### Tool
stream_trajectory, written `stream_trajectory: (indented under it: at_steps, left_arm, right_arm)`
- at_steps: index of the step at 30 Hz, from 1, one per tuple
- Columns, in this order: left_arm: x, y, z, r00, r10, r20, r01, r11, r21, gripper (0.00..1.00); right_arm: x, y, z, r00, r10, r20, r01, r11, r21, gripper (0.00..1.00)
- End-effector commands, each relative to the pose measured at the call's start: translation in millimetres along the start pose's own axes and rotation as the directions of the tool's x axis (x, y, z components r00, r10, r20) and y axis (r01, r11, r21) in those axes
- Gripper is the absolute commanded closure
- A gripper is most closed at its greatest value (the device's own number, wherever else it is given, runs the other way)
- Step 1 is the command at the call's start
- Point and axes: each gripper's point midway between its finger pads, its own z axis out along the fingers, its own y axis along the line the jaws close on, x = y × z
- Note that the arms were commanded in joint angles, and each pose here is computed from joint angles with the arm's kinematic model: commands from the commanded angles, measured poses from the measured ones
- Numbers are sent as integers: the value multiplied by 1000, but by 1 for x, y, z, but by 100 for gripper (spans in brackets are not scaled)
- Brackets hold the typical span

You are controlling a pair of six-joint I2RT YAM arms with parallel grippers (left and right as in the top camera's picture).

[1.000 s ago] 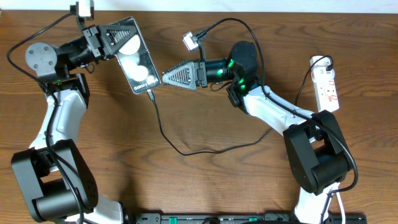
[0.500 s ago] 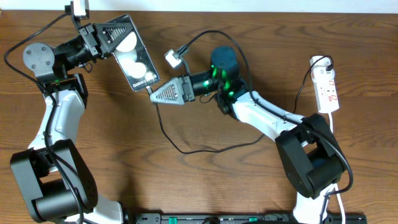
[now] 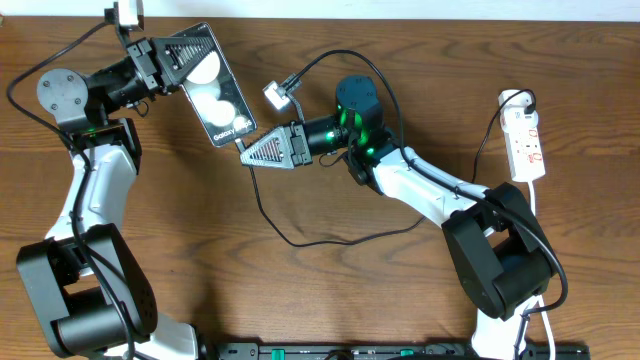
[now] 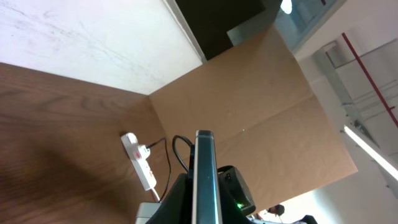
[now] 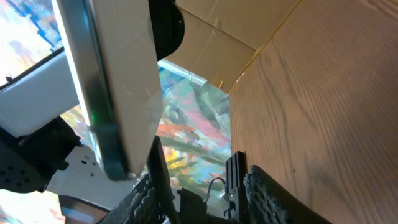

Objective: Plug charger to phone and switch on socket
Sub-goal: 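Push the plug into the phone's port with the right gripper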

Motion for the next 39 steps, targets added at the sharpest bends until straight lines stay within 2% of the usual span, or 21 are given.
stream_trajectory:
  at_steps: [1, 8, 11, 14, 15, 39]
  left_arm:
    - [3, -7, 5, 999, 31, -26, -31, 999, 11, 93]
    - [3, -7, 5, 999, 31, -26, -31, 999, 11, 93]
    - [4, -7, 4, 999, 38, -29, -38, 999, 12, 93]
    - [5, -7, 4, 999, 39, -34, -39, 999, 12, 93]
    - [5, -7, 4, 999, 39, -36, -39, 999, 12, 93]
    - [23, -10, 18, 992, 39, -116, -35, 999, 35, 92]
  right_arm:
    - [-7, 3, 1, 1000, -23, 22, 22, 1000, 5, 62]
    - [-7, 3, 1, 1000, -8, 24, 8, 1000, 5, 74]
    - [-7, 3, 1, 1000, -7, 24, 7, 1000, 5, 83]
    - [-8, 3, 1, 1000, 2, 26, -3, 1000, 6, 98]
    - [-8, 3, 1, 1000, 4, 26, -4, 1000, 6, 99]
    - [-14, 0, -3, 999, 8, 53, -9, 1000, 19, 99]
